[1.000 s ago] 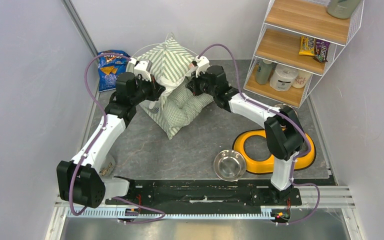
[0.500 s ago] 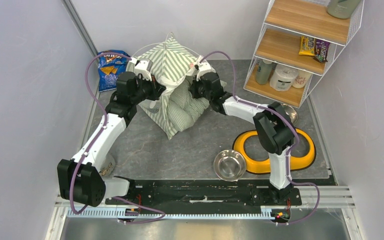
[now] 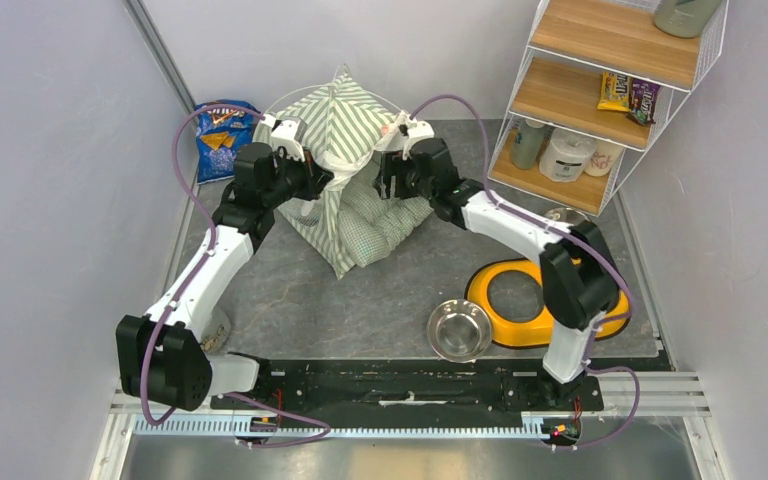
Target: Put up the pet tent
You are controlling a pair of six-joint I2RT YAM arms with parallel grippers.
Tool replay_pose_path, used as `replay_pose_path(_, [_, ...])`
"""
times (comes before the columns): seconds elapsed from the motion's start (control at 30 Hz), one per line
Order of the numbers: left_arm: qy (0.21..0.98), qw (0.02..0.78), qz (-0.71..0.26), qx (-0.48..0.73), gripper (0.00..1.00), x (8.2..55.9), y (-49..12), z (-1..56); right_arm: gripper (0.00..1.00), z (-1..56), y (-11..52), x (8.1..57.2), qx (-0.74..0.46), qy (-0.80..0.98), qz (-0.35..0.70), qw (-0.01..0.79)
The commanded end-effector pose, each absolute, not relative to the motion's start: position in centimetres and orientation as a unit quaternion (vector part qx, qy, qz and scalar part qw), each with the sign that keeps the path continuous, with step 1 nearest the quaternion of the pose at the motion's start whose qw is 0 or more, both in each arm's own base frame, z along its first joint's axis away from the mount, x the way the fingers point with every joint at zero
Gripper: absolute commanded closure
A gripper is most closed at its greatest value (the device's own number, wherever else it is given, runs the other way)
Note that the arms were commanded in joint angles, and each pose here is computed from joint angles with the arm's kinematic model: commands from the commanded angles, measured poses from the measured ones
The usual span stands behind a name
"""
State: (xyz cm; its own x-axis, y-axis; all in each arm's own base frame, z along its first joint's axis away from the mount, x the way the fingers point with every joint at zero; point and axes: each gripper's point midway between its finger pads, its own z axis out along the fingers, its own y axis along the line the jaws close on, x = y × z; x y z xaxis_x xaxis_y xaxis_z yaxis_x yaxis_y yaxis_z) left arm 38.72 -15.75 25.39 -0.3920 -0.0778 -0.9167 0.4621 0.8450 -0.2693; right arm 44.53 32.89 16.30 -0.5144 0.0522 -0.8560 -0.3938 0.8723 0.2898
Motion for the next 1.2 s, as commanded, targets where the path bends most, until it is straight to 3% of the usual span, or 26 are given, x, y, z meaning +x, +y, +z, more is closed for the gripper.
replay_pose_path(0.0, [0.818, 0.502, -0.257, 0.114, 0.98, 38.2, -16.0, 23.4, 0.2, 22.6, 33.9, 40.8, -0.185, 0.803, 0.292, 0.486])
replay_pose_path(0.13, [0.818, 0.502, -0.257, 0.117, 0.98, 38.1, -16.1, 23.4, 0.11, 21.6, 35.9, 37.4, -0.281, 0.784, 0.332, 0.442])
replay_pose_path(0.23, [0.818, 0.502, -0.256, 0.12, 0.98, 38.0, -16.0, 23.4, 0.11, 19.7, 37.6, 35.4, -0.332, 0.779, 0.355, 0.396])
replay_pose_path(0.5, [0.82, 0.5, -0.251, 0.124, 0.98, 37.6, -15.8, 23.3, 0.22, 14.5, 40.7, 35.0, -0.349, 0.794, 0.376, 0.327])
replay_pose_path(0.57, [0.819, 0.5, -0.251, 0.124, 0.98, 37.6, -15.8, 23.4, 0.36, 13.4, 41.2, 35.3, -0.343, 0.801, 0.376, 0.316])
replay_pose_path(0.67, [0.82, 0.499, -0.25, 0.124, 0.98, 37.5, -15.8, 23.4, 0.81, 12.9, 41.4, 35.8, -0.323, 0.809, 0.377, 0.315])
replay_pose_path(0.73, [0.821, 0.499, -0.249, 0.125, 0.98, 37.5, -15.8, 23.4, 1.0, 13.6, 41.3, 36.5, -0.3, 0.808, 0.375, 0.341])
replay_pose_path(1.0, [0.82, 0.499, -0.252, 0.123, 0.98, 37.5, -15.8, 23.7, 1.0, 22.7, 38.3, 39.8, -0.064, 0.714, 0.46, 0.524])
replay_pose_path(1.17, [0.817, 0.498, -0.263, 0.122, 0.98, 37.4, -16.2, 24.2, 1.0, 26.7, 37.0, 41.4, 0.039, 0.649, 0.515, 0.559])
